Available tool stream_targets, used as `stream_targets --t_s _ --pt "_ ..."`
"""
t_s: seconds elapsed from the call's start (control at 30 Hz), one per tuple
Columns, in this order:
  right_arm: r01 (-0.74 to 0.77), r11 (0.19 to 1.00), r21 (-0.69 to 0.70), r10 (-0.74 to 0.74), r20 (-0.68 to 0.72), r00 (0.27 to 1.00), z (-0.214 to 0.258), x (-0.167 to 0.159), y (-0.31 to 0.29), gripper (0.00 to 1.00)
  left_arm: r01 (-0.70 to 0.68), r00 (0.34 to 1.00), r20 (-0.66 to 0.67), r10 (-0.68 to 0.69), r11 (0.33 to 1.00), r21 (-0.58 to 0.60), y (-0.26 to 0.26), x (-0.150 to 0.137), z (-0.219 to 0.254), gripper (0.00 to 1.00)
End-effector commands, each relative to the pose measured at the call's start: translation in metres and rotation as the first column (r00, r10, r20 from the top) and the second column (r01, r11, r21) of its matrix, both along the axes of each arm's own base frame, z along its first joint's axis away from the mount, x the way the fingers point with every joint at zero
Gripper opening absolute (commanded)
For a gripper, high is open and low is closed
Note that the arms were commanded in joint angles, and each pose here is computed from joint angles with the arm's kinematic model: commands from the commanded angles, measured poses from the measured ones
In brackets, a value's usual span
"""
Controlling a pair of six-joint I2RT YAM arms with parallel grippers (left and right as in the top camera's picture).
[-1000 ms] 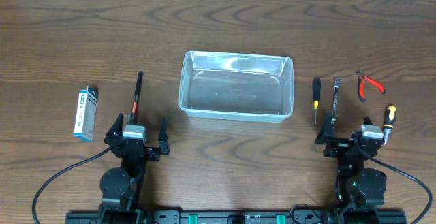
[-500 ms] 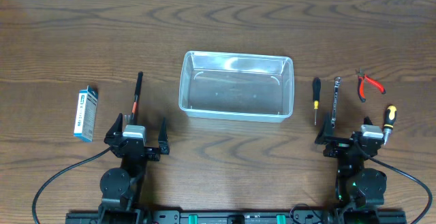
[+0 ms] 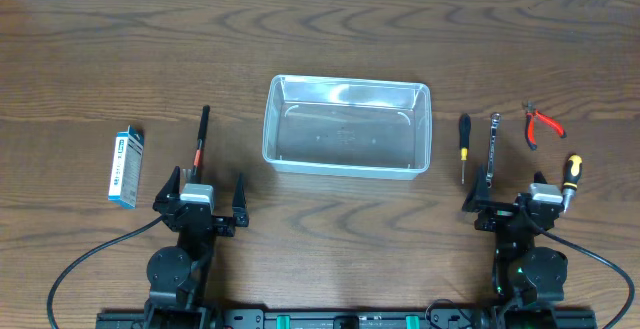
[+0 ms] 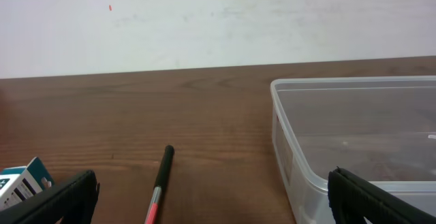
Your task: Pack container
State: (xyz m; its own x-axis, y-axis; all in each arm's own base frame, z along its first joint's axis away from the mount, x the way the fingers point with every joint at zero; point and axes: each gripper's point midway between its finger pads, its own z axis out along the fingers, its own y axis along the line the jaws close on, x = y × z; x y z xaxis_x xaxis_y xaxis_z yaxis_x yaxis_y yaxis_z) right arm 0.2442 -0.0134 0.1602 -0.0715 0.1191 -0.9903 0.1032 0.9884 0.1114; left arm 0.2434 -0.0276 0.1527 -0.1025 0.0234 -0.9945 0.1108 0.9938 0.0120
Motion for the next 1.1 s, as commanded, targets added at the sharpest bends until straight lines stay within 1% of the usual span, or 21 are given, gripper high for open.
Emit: stream_targets --t_s 0.0,0.7,0.77,1.07 --pt "0.017 1.0 0.01 -0.017 0.005 1.0 0.0 0.0 -0.003 0.99 -0.032 0.998 -0.05 0.032 0.999 0.006 0.006 -0.001 -0.016 0.98" --pt "0.018 1.0 0.01 -0.018 0.005 1.0 0.0 0.0 -0.003 0.99 -0.032 0.998 -0.051 0.032 0.999 0.006 0.006 -0.001 -0.016 0.98" --pt "0.056 0.998 0.009 -0.056 0.017 0.998 0.002 -0.001 -0.01 0.99 -0.032 0.998 -0.05 0.032 0.999 0.006 0.006 -0.001 -0.016 0.98" --pt "-0.007 1.0 0.02 0.006 0.009 1.0 0.001 0.0 0.001 0.99 -0.032 0.998 -0.049 0.032 0.999 0.007 0.006 0.0 -0.016 0.98"
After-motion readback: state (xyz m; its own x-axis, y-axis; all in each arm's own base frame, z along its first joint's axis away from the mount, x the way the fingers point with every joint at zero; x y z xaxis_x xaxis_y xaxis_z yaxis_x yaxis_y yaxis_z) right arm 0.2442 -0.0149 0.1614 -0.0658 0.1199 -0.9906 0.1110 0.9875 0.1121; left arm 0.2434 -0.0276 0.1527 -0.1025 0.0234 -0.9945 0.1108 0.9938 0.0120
